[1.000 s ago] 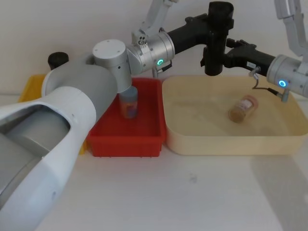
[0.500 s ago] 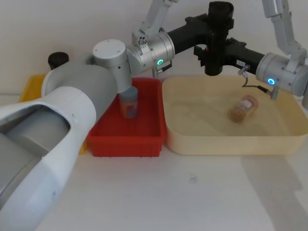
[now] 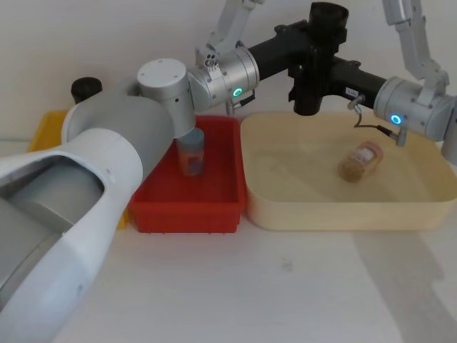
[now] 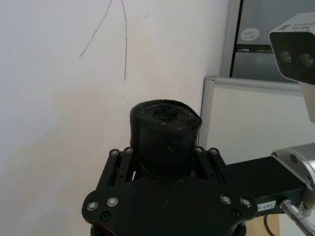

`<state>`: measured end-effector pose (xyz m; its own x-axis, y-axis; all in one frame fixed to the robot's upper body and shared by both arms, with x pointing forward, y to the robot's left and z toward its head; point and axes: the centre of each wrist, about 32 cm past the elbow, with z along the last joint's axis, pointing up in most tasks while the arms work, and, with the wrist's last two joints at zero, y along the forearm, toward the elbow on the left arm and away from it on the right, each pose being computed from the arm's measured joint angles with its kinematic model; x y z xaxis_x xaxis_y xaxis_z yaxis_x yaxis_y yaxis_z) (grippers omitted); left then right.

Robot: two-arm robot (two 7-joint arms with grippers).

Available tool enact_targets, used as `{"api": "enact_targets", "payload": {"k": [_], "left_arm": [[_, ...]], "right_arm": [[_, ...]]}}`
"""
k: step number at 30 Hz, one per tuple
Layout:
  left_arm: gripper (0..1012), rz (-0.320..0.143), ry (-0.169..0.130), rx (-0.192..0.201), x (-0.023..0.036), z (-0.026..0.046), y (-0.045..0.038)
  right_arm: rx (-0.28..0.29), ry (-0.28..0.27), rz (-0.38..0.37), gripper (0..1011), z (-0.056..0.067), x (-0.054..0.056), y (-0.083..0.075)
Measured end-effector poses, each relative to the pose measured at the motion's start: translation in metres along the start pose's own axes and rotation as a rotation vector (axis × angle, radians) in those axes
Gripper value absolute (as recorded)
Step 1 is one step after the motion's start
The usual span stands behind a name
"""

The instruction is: Pick up the garbage bag with the one hand and transfer it to the other hand.

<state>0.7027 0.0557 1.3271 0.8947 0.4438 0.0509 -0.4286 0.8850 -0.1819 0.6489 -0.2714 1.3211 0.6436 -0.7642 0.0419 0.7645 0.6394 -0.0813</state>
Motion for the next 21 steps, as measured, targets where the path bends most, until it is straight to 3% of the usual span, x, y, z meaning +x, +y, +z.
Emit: {"api": "enact_targets", "payload": {"k": [2, 21], "left_arm": [[475, 0.0, 0.0, 0.0, 0.0, 0.0, 0.0], [475, 0.0, 0.0, 0.0, 0.0, 0.0, 0.0]], "right_arm": [[0.0, -0.001, 0.0, 567, 0.0, -0.0002, 0.0005], [0.001, -0.003, 0.0, 565, 0.0, -0.0014, 0.0026]]}}
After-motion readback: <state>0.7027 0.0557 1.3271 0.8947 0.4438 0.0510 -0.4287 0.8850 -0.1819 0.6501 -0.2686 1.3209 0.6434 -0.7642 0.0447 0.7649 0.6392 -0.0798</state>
